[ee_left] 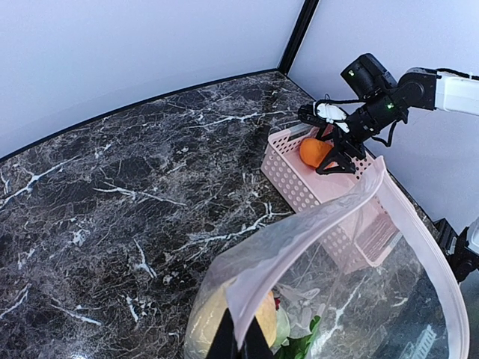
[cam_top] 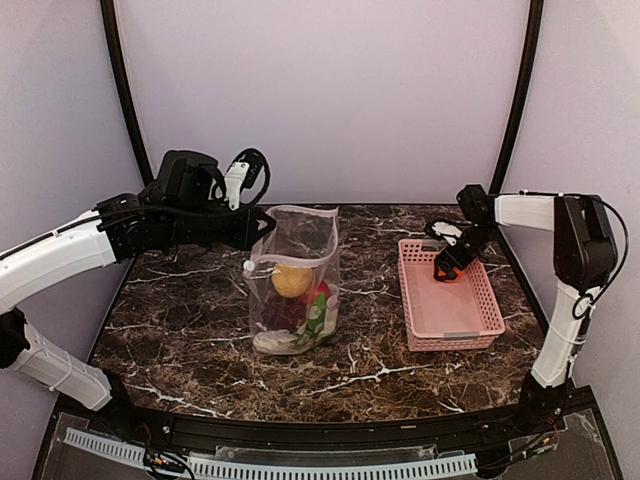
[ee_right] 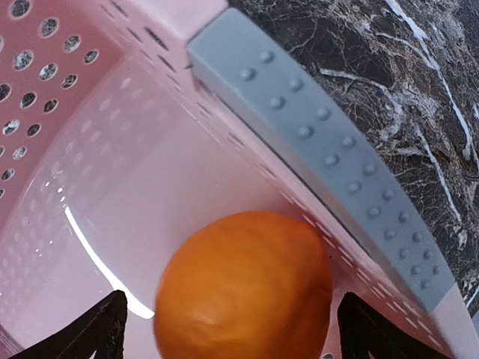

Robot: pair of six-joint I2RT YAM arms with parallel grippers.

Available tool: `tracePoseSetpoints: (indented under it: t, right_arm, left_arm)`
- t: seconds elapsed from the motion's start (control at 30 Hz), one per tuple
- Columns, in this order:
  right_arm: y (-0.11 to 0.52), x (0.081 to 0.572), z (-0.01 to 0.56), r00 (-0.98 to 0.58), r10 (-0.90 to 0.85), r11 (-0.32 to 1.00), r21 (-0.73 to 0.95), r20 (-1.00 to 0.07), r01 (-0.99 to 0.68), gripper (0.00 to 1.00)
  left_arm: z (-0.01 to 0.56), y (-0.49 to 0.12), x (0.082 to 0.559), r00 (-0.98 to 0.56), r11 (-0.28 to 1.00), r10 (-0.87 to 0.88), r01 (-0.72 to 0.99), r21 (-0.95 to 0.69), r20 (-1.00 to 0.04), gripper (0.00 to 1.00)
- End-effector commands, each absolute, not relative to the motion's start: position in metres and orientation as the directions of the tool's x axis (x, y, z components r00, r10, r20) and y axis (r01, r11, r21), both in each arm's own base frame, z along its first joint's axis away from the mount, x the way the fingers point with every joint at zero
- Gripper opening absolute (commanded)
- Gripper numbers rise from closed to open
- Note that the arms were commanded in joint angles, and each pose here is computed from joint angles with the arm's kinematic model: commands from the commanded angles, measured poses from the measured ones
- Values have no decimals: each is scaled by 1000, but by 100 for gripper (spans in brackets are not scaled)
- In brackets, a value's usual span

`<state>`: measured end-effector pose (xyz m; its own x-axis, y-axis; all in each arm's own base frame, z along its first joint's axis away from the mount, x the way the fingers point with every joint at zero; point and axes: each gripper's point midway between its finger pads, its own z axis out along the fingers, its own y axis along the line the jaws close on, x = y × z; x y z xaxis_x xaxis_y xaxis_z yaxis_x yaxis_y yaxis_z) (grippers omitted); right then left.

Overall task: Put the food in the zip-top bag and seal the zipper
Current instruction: Pick up the fake fruit from the bin.

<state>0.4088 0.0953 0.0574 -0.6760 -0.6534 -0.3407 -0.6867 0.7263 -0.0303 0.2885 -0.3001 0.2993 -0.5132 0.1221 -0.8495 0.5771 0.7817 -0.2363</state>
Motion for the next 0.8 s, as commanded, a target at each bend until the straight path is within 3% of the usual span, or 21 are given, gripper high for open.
tracePoseSetpoints:
  t: [0.0, 0.77]
  right_arm:
    - [95, 430, 62, -688, -620, 756, -50, -378, -653, 94]
    - [97, 422, 64, -703, -613, 757, -12, -360, -654, 67]
  left_arm:
    - [307, -294, 284, -511, 779, 103, 575, -250, -853, 1]
    - [298, -302, 287, -518, 770, 123, 588, -248, -846, 1]
